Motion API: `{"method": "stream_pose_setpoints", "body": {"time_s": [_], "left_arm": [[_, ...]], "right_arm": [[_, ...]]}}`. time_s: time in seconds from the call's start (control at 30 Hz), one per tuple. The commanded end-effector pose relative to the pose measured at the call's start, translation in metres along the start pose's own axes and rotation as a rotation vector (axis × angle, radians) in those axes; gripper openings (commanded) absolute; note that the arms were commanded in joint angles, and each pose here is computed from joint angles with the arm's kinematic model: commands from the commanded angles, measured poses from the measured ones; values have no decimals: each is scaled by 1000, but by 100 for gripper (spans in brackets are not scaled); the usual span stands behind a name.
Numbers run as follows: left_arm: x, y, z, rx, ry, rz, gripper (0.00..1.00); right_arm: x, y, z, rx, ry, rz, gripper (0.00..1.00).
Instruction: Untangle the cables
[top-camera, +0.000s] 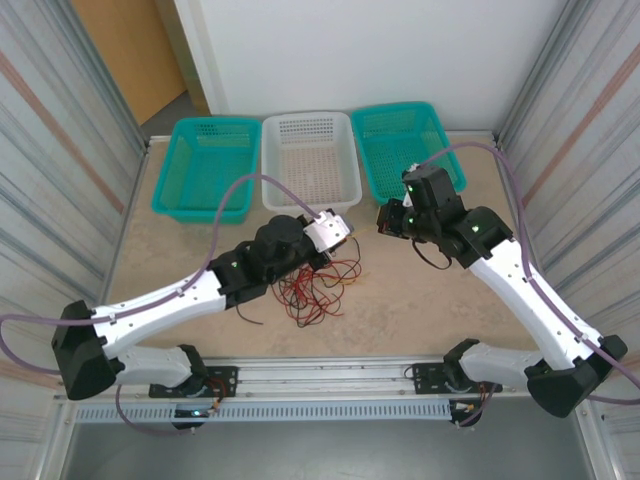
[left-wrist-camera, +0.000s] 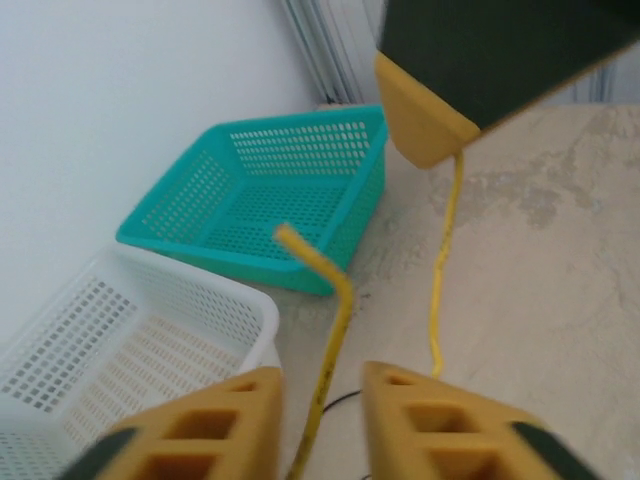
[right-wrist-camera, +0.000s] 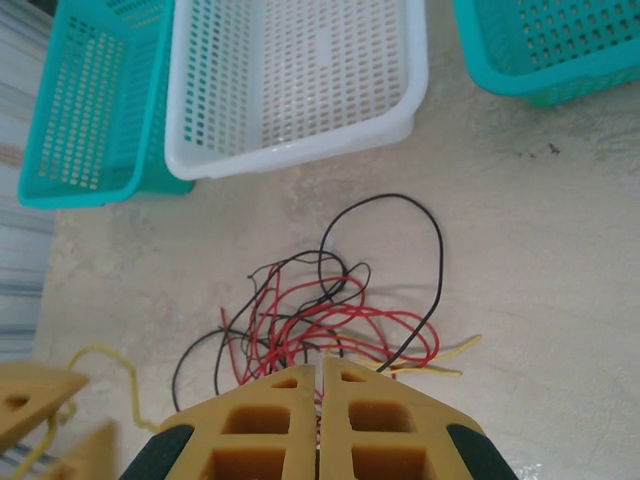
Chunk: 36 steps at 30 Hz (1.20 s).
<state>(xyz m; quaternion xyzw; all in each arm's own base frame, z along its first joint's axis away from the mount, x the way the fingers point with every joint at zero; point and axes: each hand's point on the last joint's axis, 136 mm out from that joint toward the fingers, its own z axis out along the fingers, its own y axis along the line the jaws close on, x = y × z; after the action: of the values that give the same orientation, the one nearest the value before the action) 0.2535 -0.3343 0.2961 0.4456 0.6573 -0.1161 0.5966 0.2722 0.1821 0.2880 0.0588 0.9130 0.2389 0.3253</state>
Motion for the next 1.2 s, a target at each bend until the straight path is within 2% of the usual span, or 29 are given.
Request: {"method": "stream_pose_setpoints", "body": {"time_s": [0.0,0.17,0.23,0.33,0.43,0.47,0.57,0.6,0.7,0.8,0.93,1.03,1.17], "left_arm": [[-32,31,-21,-104,-143,-97,1],[-18,61,-40,-104,-212,-338,0],[-6,87,-51,-193,-234,-456,0],[21,134,-77,-331,-295,-716,0],[28,154,-89,-348,-358,-857,0],[26,156,-89,-341,-368,-869,0],[23,174,-93,-428,-368,-849,0],[24,188,-97,-495,-363,-852,0],[39,236,-112,-676,-344,-891,0],[65,290,-129,-842,-300,-950,0],[102,347,-150,-1063,-305,-983,0],[133,373,-147,-1196,-260,-975,0],[170,389,-124,-1257,-172,-990,0]], "right_arm": [[-1,-15,-5,51,-23,-15,0],[-1,-32,-6,42,-34,53,0],[-4,-43,-10,40,-48,100,0],[-8,-62,-12,28,-64,194,0],[-10,-54,-10,-63,-59,245,0],[-11,-43,-9,-110,-52,234,5],[-14,-29,-15,-107,-79,173,83],[-15,-32,-18,-76,-92,161,92],[-14,-47,-18,-22,-104,177,95],[-7,-51,-23,-64,-89,217,92],[9,-44,-21,-99,-57,195,90],[22,-36,-15,-112,-25,158,88],[33,-35,-7,-98,7,134,86]]}}
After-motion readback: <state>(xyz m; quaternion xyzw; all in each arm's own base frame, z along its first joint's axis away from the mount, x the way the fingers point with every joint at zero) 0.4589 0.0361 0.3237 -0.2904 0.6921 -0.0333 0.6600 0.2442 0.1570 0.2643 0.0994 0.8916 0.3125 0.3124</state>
